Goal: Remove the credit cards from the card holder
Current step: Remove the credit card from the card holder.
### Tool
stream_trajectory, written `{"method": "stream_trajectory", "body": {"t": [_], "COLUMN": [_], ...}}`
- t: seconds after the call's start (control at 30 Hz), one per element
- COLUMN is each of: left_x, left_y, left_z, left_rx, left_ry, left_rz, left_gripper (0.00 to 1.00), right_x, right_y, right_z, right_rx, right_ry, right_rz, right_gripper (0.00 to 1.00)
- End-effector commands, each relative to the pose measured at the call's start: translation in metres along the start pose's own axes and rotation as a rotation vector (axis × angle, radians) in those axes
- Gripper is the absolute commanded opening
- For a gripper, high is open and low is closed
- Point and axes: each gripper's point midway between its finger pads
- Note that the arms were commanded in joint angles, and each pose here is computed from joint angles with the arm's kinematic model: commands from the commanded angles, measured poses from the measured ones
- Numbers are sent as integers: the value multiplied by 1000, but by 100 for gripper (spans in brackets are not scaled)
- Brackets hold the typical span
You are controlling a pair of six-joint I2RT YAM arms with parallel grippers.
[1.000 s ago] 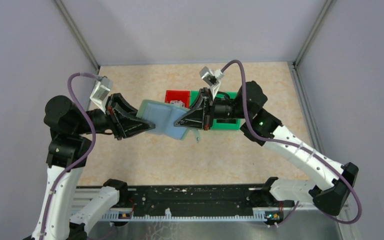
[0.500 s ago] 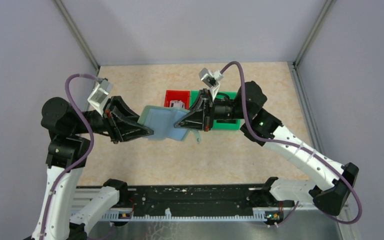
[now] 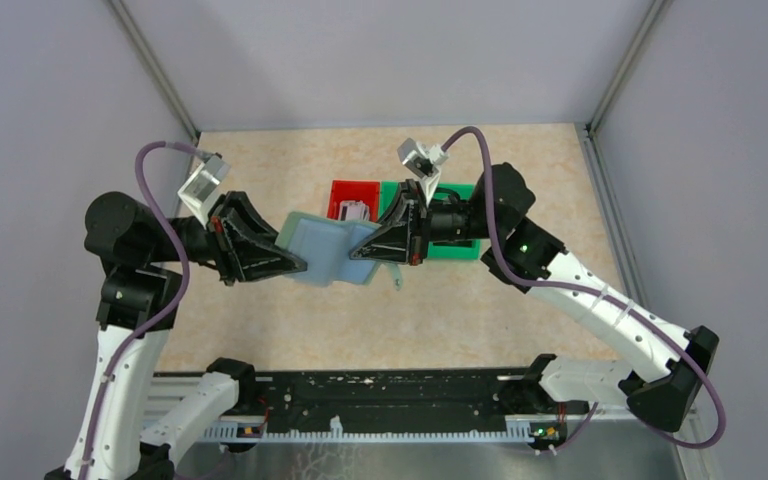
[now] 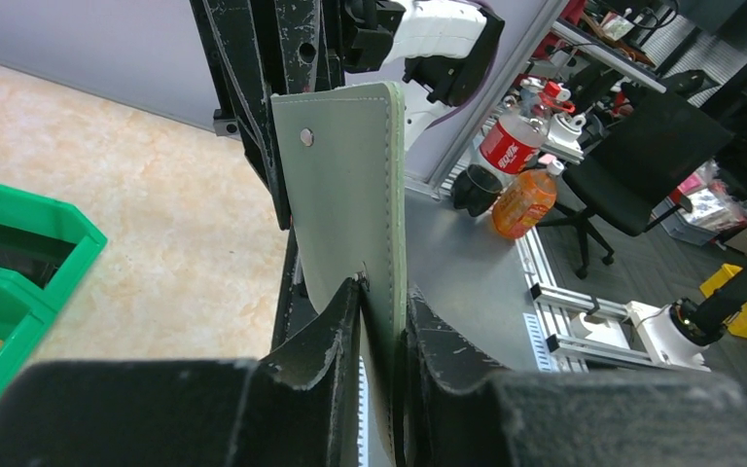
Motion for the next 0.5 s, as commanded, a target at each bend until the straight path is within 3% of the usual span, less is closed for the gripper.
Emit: {"method": "stream_trajectory", "body": {"t": [0.0, 0.27, 0.47], "left_x": [2, 2, 4], "left_y": [0, 1, 15], "left_z": [-16, -13, 14], "left_rx": [-29, -57, -156], "left_ry": [-60, -34, 153], "left_rz": [20, 10, -50], "left_gripper": [24, 32, 18], "right_x": [3, 3, 4], "right_y": [17, 17, 21], "right_z": [12, 4, 5], "right_rx": [69, 73, 76], "right_ry": [11, -37, -46], "right_rz": [-34, -27, -29], "right_gripper": [0, 0, 0]}}
Point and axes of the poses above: each gripper's point midway between its finger pads, its own x axis back along the fingers, its own z axis along the line the jaws close on, y = z × x, and after that the axes turned 1 degree about x, right-handed
